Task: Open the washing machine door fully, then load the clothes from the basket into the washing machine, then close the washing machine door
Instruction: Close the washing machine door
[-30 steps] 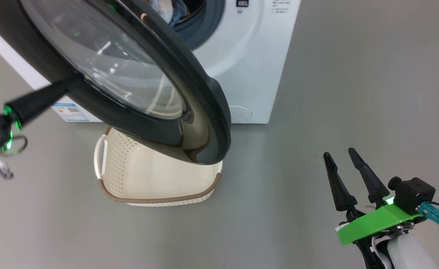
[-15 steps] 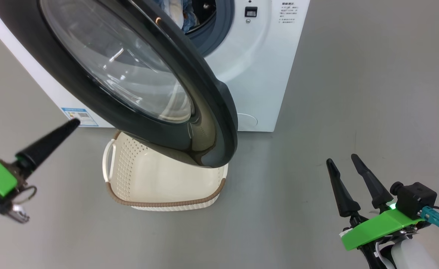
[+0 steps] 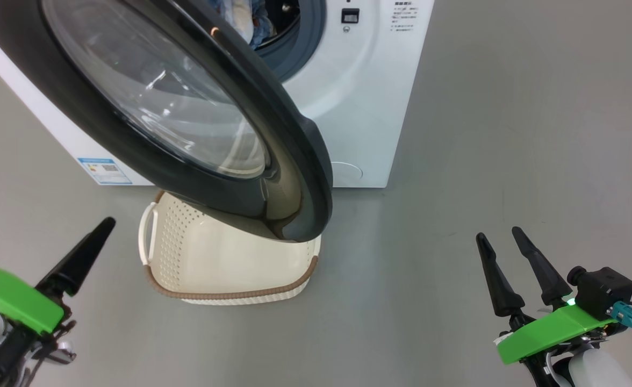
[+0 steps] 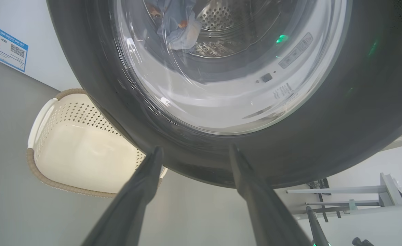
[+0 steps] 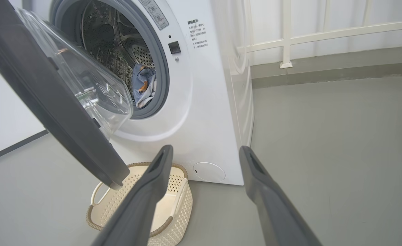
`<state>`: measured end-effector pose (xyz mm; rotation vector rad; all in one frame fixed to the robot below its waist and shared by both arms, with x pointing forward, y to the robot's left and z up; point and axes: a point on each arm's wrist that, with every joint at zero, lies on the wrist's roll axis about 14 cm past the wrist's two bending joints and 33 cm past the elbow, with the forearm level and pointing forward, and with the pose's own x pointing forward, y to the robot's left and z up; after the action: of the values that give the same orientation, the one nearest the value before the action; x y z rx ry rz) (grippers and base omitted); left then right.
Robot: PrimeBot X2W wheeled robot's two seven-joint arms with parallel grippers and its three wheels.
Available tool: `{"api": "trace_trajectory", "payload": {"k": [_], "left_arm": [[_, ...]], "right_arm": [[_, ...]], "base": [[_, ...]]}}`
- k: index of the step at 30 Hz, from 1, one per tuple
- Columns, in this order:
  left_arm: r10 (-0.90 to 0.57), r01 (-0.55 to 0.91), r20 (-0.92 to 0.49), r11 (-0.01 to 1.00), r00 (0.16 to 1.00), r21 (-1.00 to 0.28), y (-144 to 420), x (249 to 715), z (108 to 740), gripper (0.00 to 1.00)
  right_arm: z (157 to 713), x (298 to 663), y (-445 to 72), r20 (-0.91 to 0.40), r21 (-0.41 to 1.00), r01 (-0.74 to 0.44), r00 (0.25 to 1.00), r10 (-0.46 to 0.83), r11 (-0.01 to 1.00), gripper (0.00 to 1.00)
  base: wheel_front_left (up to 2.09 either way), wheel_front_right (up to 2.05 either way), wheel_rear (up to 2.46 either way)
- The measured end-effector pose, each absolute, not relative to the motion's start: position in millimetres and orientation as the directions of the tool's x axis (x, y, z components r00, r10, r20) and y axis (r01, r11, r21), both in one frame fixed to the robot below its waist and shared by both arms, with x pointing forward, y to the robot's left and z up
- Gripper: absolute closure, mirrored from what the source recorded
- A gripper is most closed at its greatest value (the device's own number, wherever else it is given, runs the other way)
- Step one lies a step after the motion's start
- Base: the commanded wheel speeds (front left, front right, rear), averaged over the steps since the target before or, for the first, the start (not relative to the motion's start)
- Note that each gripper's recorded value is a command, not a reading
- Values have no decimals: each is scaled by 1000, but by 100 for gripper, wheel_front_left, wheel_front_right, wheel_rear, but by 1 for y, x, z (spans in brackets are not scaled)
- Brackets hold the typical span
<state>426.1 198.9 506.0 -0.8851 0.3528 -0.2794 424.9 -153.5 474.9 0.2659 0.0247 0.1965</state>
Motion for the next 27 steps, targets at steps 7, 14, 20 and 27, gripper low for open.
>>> {"api": "trace_trajectory", "payload": {"k": [7,14,20,27], "left_arm": [[-323,70,-181,634,929,-770,197,421,488,0],[-289,98,-164,713,943,-694,196,422,478,0],[-285,135,-167,794,944,-593,192,415,458,0],[-265,168,-146,864,953,-474,194,420,457,0]], "right_arm": [[473,421,-165,-6,259,-157,986,164,953,0],[471,418,-176,-13,256,-127,991,135,958,0],[472,414,-185,-13,256,-99,994,106,962,0],[477,410,-193,-3,253,-79,997,83,964,0]], "base": [[0,0,0],[0,0,0],[0,0,0],[0,0,0]]}}
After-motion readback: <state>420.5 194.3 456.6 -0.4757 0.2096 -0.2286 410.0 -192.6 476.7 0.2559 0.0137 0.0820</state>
